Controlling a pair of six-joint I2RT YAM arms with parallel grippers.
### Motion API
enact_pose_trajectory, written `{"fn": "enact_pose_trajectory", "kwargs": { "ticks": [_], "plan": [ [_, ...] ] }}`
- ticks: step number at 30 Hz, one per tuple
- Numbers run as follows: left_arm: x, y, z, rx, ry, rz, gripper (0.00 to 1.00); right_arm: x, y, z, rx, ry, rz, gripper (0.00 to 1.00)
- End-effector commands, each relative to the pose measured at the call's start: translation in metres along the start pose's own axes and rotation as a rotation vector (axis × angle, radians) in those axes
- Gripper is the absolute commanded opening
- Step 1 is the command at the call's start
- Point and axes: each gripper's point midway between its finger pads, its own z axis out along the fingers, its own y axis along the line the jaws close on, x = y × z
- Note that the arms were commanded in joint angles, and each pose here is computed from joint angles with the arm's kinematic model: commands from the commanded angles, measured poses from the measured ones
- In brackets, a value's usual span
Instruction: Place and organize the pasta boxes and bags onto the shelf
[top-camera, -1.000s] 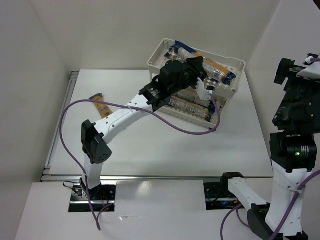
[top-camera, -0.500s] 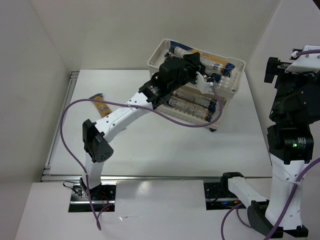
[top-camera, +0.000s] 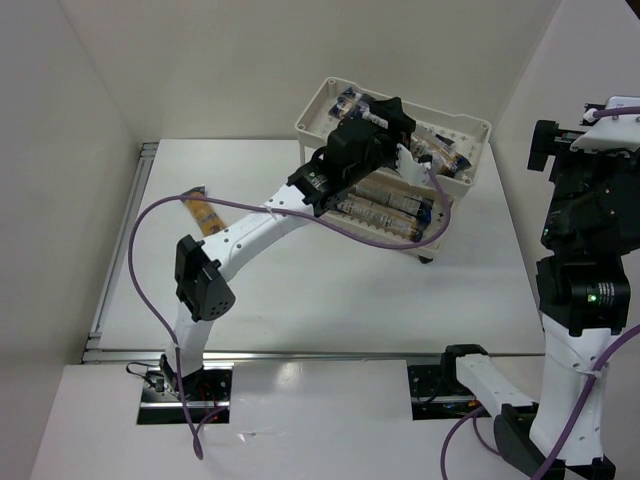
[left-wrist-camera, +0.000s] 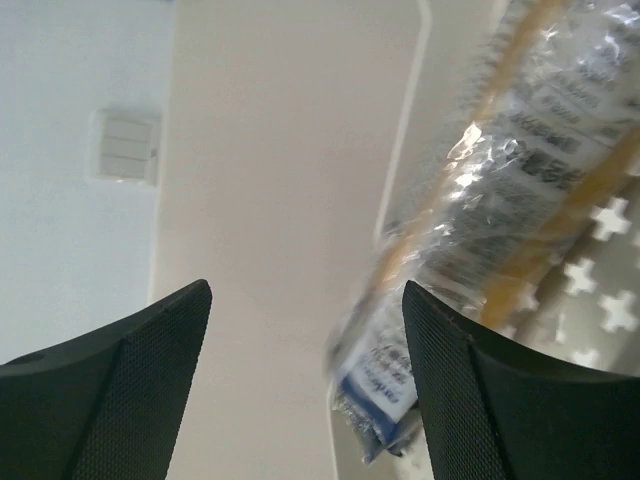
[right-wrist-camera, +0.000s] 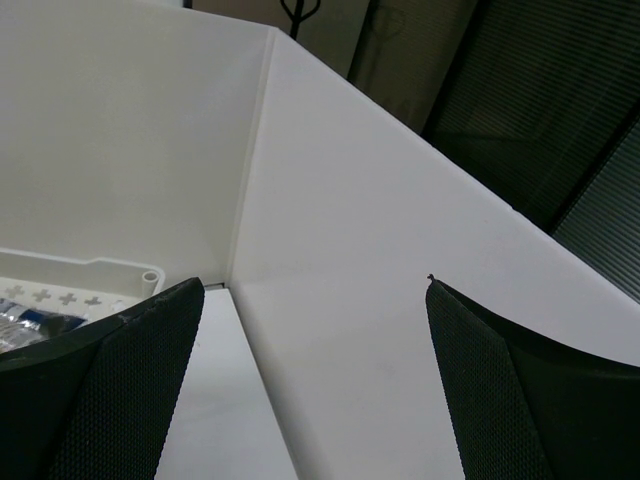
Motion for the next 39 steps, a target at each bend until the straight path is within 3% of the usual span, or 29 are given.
{"fn": "enact_pose_trajectory", "kwargs": {
  "ticks": [1, 9, 13, 14, 16, 18, 20, 21, 23, 24, 25, 26, 27, 28, 29, 30, 31, 33, 35, 36, 37, 39],
  "plan": [
    [-0.008, 0.095, -0.021, -0.288, -0.022, -0.021, 0.85, -0.005, -0.001, -0.002, -0.008, -0.013, 0.015, 0.96],
    [-0.012, 0.138, -0.036, -0.428, -0.035, -0.053, 0.89, -0.003, 0.006, 0.002, -0.032, -0.006, 0.018, 0.96],
    [-0.021, 0.204, -0.078, -0.625, -0.071, -0.091, 0.92, -0.014, 0.007, 0.011, -0.038, -0.022, 0.023, 0.96],
    [-0.018, 0.239, -0.105, -0.732, -0.080, -0.123, 0.95, -0.015, 0.011, 0.013, -0.052, -0.018, 0.030, 0.96],
    [-0.014, 0.274, -0.140, -0.845, -0.102, -0.156, 0.98, -0.024, 0.021, 0.025, -0.087, -0.026, 0.050, 0.96],
    [-0.006, 0.317, -0.199, -1.019, -0.145, -0.239, 1.00, -0.035, 0.028, 0.031, -0.124, -0.035, 0.074, 0.96],
    [0.025, 0.342, -0.243, -1.132, -0.101, -0.286, 1.00, -0.032, 0.059, 0.052, -0.226, -0.011, 0.104, 0.96],
    [0.043, 0.358, -0.281, -1.214, -0.083, -0.383, 1.00, -0.046, 0.061, 0.052, -0.255, -0.031, 0.127, 0.96],
    [0.103, 0.357, -0.307, -1.218, 0.055, -0.445, 1.00, -0.042, 0.098, 0.075, -0.369, 0.000, 0.181, 0.96],
    [0.112, 0.365, -0.347, -1.263, 0.078, -0.483, 1.00, -0.061, 0.099, 0.076, -0.392, -0.041, 0.212, 0.95],
    [0.130, 0.359, -0.362, -1.289, 0.112, -0.566, 1.00, -0.064, 0.109, 0.082, -0.430, -0.045, 0.232, 0.93],
    [0.159, 0.338, -0.385, -1.273, 0.232, -0.564, 1.00, -0.050, 0.132, 0.101, -0.474, -0.001, 0.243, 0.90],
    [0.172, 0.322, -0.394, -1.265, 0.288, -0.574, 1.00, -0.070, 0.137, 0.101, -0.519, -0.050, 0.290, 0.88],
    [0.181, 0.305, -0.405, -1.257, 0.340, -0.567, 1.00, -0.070, 0.147, 0.106, -0.552, -0.044, 0.304, 0.86],
    [0.164, 0.300, -0.445, -1.293, 0.335, -0.549, 1.00, -0.072, 0.155, 0.113, -0.576, -0.051, 0.318, 0.85],
    [0.176, 0.278, -0.456, -1.278, 0.393, -0.555, 1.00, -0.077, 0.172, 0.121, -0.623, -0.061, 0.361, 0.84],
    [0.201, 0.232, -0.448, -1.202, 0.486, -0.599, 1.00, -0.081, 0.183, 0.122, -0.645, -0.073, 0.367, 0.84],
    [0.213, 0.195, -0.490, -1.238, 0.566, -0.730, 1.00, -0.086, 0.213, 0.122, -0.659, -0.085, 0.346, 0.84],
    [0.232, 0.138, -0.505, -1.225, 0.658, -0.884, 1.00, -0.106, 0.291, 0.081, -0.586, -0.141, 0.150, 0.91],
    [0.238, 0.121, -0.515, -1.236, 0.692, -0.929, 1.00, -0.088, 0.336, 0.057, -0.613, -0.104, 0.045, 0.97],
    [0.248, 0.106, -0.536, -1.282, 0.754, -0.942, 1.00, -0.097, 0.387, 0.006, -0.721, -0.132, 0.002, 0.99],
    [0.250, 0.072, -0.552, -1.316, 0.782, -1.051, 1.00, -0.118, 0.418, -0.032, -0.845, -0.160, 0.079, 0.99]
  ]
}}
